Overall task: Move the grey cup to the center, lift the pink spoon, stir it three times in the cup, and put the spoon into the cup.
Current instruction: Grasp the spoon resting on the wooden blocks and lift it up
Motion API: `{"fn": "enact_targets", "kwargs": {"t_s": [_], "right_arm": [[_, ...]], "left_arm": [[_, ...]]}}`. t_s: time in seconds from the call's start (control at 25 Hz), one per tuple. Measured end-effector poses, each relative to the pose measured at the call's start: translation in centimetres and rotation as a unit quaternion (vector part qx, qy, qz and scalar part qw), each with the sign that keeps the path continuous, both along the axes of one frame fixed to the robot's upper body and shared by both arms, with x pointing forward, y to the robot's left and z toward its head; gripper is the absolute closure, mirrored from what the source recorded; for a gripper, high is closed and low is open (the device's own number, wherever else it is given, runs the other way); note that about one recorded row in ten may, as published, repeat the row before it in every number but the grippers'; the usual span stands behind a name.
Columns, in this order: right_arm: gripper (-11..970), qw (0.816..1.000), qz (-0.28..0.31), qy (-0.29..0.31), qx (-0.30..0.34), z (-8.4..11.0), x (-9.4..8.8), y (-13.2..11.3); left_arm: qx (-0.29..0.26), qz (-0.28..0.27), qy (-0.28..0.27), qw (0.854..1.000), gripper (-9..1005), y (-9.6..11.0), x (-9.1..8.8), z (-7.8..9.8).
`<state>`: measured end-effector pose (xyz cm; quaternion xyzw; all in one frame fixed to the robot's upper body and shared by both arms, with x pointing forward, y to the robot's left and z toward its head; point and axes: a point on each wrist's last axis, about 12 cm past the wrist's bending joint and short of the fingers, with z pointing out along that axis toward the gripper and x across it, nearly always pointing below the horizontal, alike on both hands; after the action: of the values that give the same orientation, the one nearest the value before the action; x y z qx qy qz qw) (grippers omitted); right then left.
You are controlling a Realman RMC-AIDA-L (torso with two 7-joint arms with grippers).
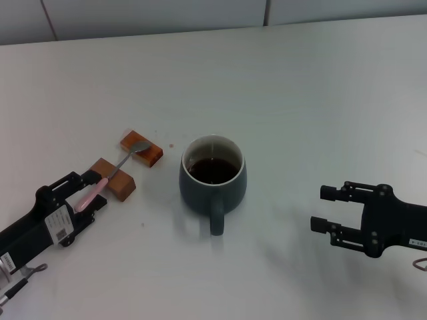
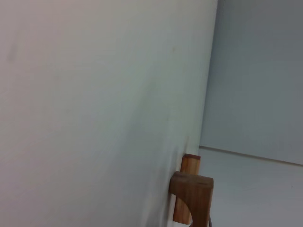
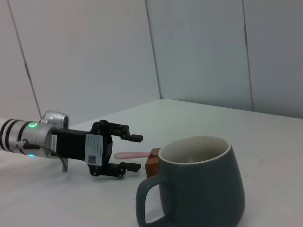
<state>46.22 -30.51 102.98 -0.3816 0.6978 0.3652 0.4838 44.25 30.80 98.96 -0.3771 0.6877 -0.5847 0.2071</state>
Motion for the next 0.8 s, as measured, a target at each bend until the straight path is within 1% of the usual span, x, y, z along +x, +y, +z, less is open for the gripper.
{"fn": "enact_targets", "kwargs": {"t_s": [0.28, 0.48, 0.8], "right_arm": [[338, 1.000, 0.001, -0.001, 0.000, 0.05, 0.14, 0.08], [337, 1.000, 0.002, -0.002, 0.000, 0.05, 0.18, 0.13], [338, 1.000, 0.002, -0.004, -0.001, 0.09, 0.29, 0.16]], "left_arm": [[0.003, 0.000, 0.000, 1.000, 424, -0.04, 0.21, 0.00], [0.005, 0.004, 0.007, 1.000, 555, -0.11, 0.13, -0.25], [0.007, 0.003, 0.007, 1.000, 549, -0.21, 0.36, -0.24]]}}
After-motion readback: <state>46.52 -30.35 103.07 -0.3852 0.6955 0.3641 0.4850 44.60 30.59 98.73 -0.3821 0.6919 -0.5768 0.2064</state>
